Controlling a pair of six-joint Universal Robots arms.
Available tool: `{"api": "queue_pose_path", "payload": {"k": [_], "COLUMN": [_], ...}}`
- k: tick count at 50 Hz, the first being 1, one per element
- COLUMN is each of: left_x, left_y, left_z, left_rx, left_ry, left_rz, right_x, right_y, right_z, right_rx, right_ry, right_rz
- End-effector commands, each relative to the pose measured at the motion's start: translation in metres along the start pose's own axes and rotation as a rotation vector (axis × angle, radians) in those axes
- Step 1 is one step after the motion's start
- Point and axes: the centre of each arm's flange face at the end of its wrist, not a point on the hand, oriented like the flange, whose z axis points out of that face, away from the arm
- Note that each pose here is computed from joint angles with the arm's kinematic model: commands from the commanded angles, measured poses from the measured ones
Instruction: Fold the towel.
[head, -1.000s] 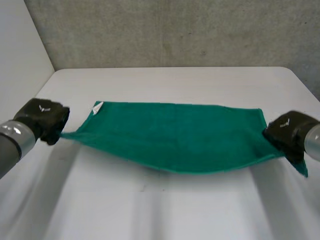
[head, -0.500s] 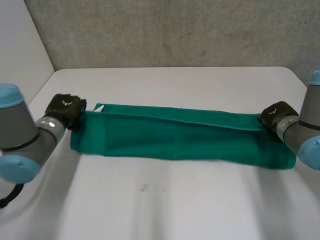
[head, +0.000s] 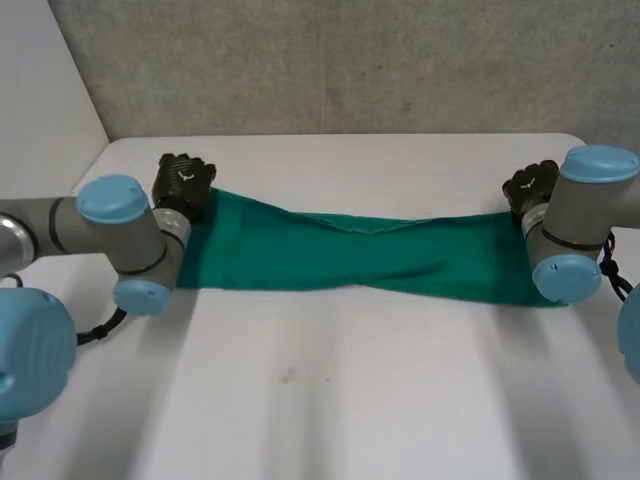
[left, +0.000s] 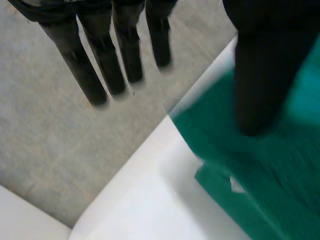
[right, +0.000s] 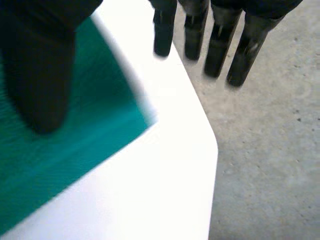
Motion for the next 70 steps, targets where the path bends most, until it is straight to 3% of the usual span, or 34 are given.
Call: {"api": "queue_pose_path", "payload": {"k": [1, 8, 14, 17, 18, 23, 30, 40, 48, 54, 56, 57, 63, 70], "left_x": [0.020, 0.007, -0.004, -0.013, -0.016, -0.022, -0.024, -0.021, -0.021, -0.026, -0.027, -0.029, -0.033, -0.034], "left_y": [-0.004, -0.042, -0.059, -0.069, -0.073, -0.074, -0.067, -0.055, -0.054, -0.058, -0.059, -0.062, -0.067, -0.069], "left_z": [-0.005, -0.016, -0.032, -0.054, -0.063, -0.090, -0.117, -0.129, -0.129, -0.129, -0.129, -0.130, -0.137, -0.143], "left_rx": [0.098, 0.226, 0.212, 0.157, 0.128, 0.001, -0.165, -0.214, -0.213, -0.200, -0.196, -0.190, -0.181, -0.182], "left_ry": [0.005, -0.064, -0.060, -0.038, -0.017, 0.039, 0.093, 0.099, 0.096, 0.086, 0.083, 0.081, 0.078, 0.075], "left_rz": [0.012, 0.005, -0.015, -0.083, -0.125, -0.272, -0.429, -0.437, -0.437, -0.438, -0.438, -0.438, -0.439, -0.439], "right_x": [0.007, 0.060, 0.076, 0.077, 0.079, 0.070, 0.058, 0.034, 0.049, 0.100, 0.107, 0.120, 0.131, 0.058], "right_y": [0.000, -0.034, -0.046, -0.045, -0.029, -0.006, 0.019, 0.060, 0.083, 0.082, 0.079, 0.072, 0.051, -0.089], "right_z": [0.001, -0.028, -0.069, -0.074, -0.089, -0.106, -0.108, -0.078, -0.065, -0.059, -0.059, -0.060, -0.055, -0.090], "right_rx": [-0.022, 0.046, 0.080, 0.076, 0.020, -0.087, -0.159, -0.192, -0.227, -0.197, -0.190, -0.185, -0.132, 0.294], "right_ry": [0.043, 0.099, 0.013, -0.005, -0.083, -0.190, -0.252, -0.264, -0.192, 0.062, 0.086, 0.123, 0.145, -0.022], "right_rz": [0.052, 0.268, 0.358, 0.361, 0.373, 0.424, 0.487, 0.509, 0.516, 0.417, 0.385, 0.268, 0.024, -0.059]}}
